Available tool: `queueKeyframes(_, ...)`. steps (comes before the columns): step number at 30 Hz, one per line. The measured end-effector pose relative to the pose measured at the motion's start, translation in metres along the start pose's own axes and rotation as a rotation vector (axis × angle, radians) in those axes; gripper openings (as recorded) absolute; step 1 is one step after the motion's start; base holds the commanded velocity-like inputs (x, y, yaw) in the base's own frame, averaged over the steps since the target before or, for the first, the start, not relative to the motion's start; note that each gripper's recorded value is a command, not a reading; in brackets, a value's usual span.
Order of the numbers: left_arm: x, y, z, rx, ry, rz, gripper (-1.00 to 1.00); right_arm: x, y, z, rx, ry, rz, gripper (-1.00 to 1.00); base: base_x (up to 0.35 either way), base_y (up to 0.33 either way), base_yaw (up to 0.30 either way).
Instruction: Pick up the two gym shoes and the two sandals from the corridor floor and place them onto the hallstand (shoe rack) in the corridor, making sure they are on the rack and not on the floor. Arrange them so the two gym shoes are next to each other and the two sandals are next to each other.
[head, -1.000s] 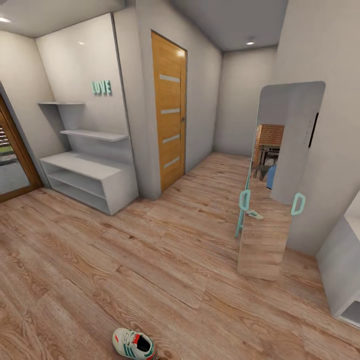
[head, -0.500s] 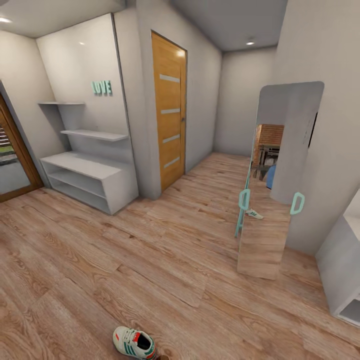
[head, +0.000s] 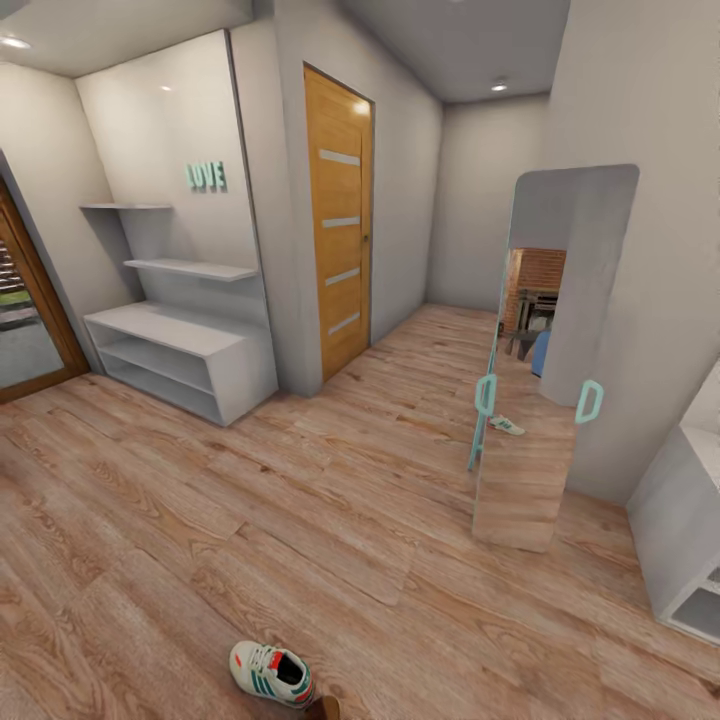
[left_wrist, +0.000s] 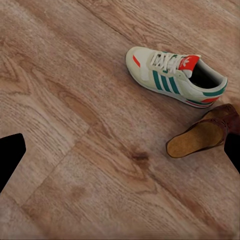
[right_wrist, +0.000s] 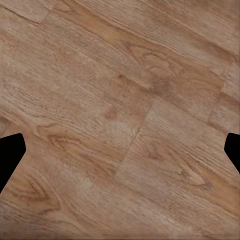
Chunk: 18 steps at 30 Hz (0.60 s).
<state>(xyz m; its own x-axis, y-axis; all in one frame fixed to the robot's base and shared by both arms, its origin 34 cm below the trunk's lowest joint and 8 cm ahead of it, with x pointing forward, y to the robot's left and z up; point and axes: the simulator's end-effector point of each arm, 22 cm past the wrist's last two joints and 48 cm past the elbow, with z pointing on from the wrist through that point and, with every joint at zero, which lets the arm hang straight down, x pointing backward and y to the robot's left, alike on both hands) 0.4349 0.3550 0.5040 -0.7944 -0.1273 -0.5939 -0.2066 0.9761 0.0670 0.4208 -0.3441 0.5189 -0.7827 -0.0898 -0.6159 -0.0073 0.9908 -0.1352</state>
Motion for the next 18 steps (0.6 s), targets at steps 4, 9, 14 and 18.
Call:
queueKeyframes(4, 0.000, 0.000, 0.000, 0.000, -0.001, 0.000, 1.00, 0.000, 0.000, 0.000, 0.000, -0.001, 0.000, 1.00, -0.020, 0.000, 0.000)
queueKeyframes(9, 0.000, -0.002, 0.000, 0.004, -0.002, 0.002, 1.00, -0.001, 0.000, 0.000, 0.000, -0.002, 0.000, 1.00, -0.005, 0.000, 0.000)
queueKeyframes(14, -0.007, -0.005, 0.001, 0.012, -0.015, 0.010, 1.00, -0.008, -0.001, 0.001, 0.003, -0.017, 0.001, 1.00, 0.000, 0.000, 0.000)
queueKeyframes(18, -0.042, -0.015, 0.008, 0.032, -0.069, 0.020, 1.00, -0.058, -0.004, 0.004, 0.007, -0.118, 0.003, 1.00, 0.000, 0.000, 0.000)
